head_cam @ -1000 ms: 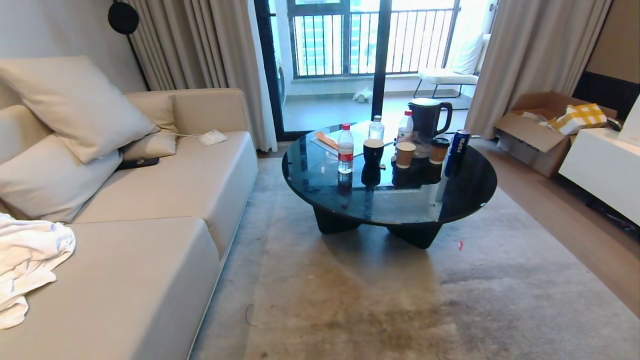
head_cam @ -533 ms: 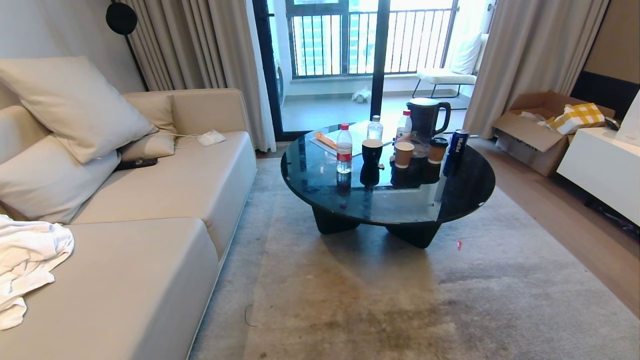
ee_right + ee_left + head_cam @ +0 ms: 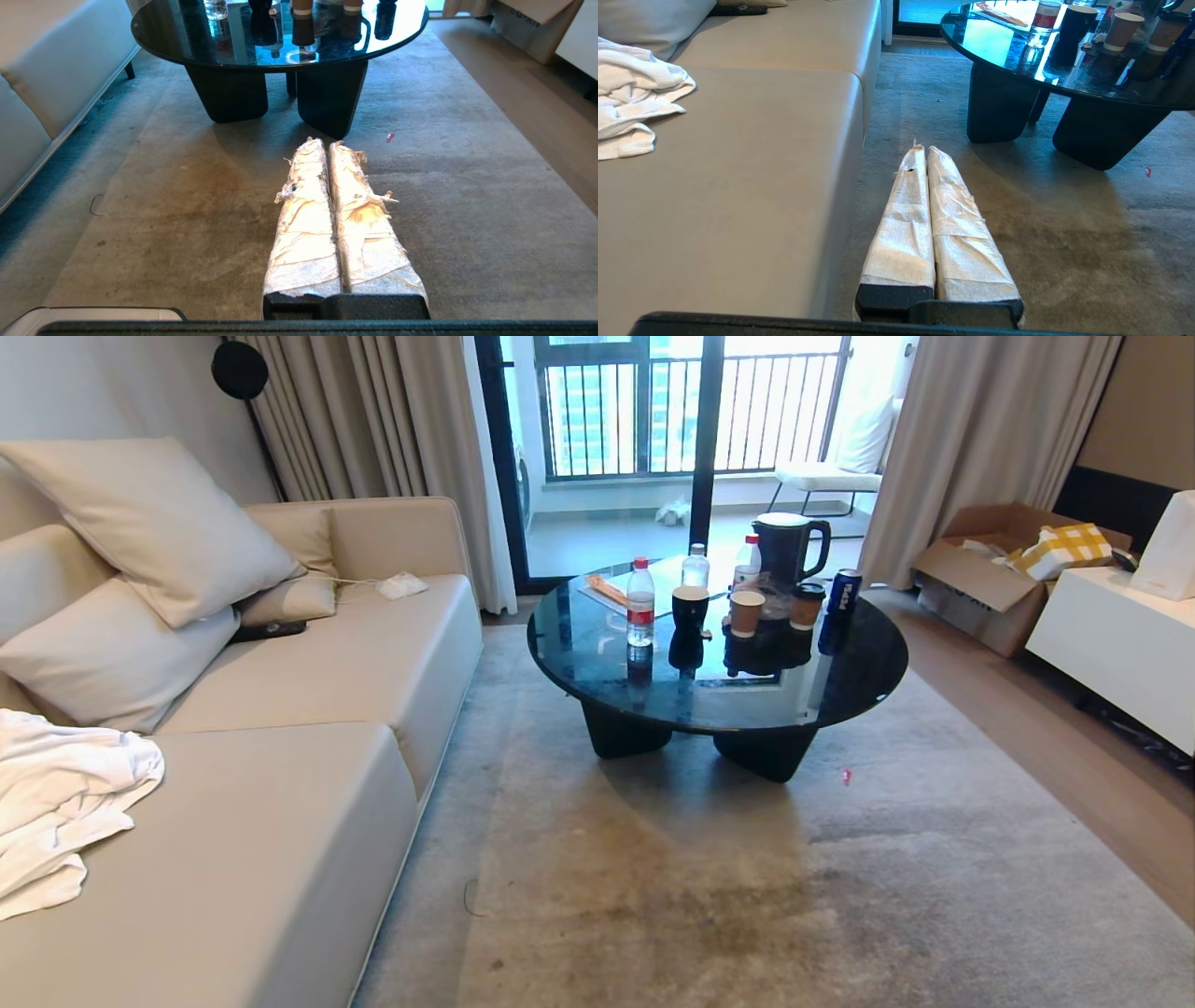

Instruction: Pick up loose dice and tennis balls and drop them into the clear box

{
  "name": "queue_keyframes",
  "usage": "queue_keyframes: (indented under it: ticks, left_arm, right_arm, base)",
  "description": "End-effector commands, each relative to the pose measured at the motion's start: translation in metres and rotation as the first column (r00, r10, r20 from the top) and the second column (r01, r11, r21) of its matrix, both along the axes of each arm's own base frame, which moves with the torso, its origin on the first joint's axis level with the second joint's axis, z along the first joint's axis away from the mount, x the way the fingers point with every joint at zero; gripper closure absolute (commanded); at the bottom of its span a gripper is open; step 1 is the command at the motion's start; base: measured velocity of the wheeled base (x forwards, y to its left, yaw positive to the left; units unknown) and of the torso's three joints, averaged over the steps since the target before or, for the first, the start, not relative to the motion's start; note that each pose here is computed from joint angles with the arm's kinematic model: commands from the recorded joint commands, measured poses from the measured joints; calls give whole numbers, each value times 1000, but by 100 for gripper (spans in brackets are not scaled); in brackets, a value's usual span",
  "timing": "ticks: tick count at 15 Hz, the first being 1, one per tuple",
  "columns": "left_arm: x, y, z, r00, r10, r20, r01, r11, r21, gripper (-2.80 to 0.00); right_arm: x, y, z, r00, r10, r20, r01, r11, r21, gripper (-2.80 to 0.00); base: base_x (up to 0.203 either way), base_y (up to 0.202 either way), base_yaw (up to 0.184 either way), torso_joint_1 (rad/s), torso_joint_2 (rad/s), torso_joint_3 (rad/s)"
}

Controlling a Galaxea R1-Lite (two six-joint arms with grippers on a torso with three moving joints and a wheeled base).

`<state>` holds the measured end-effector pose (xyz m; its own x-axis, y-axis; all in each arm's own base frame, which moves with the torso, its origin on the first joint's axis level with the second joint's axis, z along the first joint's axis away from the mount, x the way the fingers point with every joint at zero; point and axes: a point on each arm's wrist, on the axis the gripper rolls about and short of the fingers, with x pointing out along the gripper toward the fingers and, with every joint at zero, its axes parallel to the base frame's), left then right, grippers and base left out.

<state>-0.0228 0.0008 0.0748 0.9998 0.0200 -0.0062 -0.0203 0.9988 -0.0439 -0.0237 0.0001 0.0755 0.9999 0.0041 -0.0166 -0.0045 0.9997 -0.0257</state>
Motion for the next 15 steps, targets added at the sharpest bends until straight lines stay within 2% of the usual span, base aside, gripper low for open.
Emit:
queue_keyframes:
  ticks: [1,15]
  left_arm:
    - [0,0,0,1000,-2,1,2,1000,3,0]
    - [0,0,0,1000,-2,2,2,1000,3,0]
  right_arm:
    - [0,0,0,1000,1,0,-1,1000,0,0]
    - [0,0,0,1000,1,0,-1,1000,0,0]
  base:
    - [-191,0,-1,4,7,2]
    - [-184,0,0,2,2,2]
